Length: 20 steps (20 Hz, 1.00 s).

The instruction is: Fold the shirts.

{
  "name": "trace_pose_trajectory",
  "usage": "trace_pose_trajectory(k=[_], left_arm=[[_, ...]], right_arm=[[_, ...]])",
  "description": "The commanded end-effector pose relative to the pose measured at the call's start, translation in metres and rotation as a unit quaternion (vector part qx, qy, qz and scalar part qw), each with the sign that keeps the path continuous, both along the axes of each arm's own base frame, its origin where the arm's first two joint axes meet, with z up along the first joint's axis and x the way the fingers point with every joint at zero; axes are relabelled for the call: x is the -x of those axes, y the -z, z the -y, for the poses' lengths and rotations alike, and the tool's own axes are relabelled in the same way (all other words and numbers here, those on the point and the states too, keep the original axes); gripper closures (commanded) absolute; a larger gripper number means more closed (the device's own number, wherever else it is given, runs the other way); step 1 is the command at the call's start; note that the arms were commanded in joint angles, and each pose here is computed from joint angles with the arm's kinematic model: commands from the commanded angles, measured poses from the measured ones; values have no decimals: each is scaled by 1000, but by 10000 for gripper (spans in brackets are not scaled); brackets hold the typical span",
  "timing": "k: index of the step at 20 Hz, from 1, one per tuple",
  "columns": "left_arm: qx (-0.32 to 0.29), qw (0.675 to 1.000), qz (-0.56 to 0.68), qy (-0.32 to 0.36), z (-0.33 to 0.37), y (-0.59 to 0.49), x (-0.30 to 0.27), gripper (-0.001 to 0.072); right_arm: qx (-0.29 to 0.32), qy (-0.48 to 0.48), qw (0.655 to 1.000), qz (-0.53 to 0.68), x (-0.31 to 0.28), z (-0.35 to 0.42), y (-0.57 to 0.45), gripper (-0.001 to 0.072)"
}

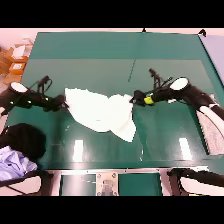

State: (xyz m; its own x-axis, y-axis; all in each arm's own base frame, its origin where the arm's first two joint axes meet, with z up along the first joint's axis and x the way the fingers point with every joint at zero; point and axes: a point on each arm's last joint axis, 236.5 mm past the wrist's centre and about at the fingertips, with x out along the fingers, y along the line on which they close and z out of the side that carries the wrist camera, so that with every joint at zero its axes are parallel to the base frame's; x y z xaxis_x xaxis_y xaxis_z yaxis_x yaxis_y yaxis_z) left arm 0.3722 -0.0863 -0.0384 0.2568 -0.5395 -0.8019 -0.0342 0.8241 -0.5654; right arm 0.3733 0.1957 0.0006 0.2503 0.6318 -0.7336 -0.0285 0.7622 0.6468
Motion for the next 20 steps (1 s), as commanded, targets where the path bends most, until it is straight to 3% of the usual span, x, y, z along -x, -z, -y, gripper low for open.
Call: trace_pose_trajectory(k=[1,4,6,10,13,16,20], left_arm=[[-14,994,107,12,-2,-82,-22,685],[-36,962,269,26,1,-224,-27,685],[-60,917,393,21,0,-332,-13,685],[-104,817,567,2,0,-498,51,685],[-127,771,624,-6,-1,-555,91,685],[-170,780,601,-41,-26,-548,86,685],[-201,866,458,-21,-44,-453,50,684]], right_arm=[[-15,11,997,72,-12,23,-74,692],[-15,53,975,214,-21,63,-193,692],[-3,90,943,321,-9,93,-282,692],[42,149,857,492,57,132,-420,692],[80,173,812,551,106,139,-460,692],[119,182,792,570,132,142,-467,692],[124,184,797,561,129,145,-457,692]])
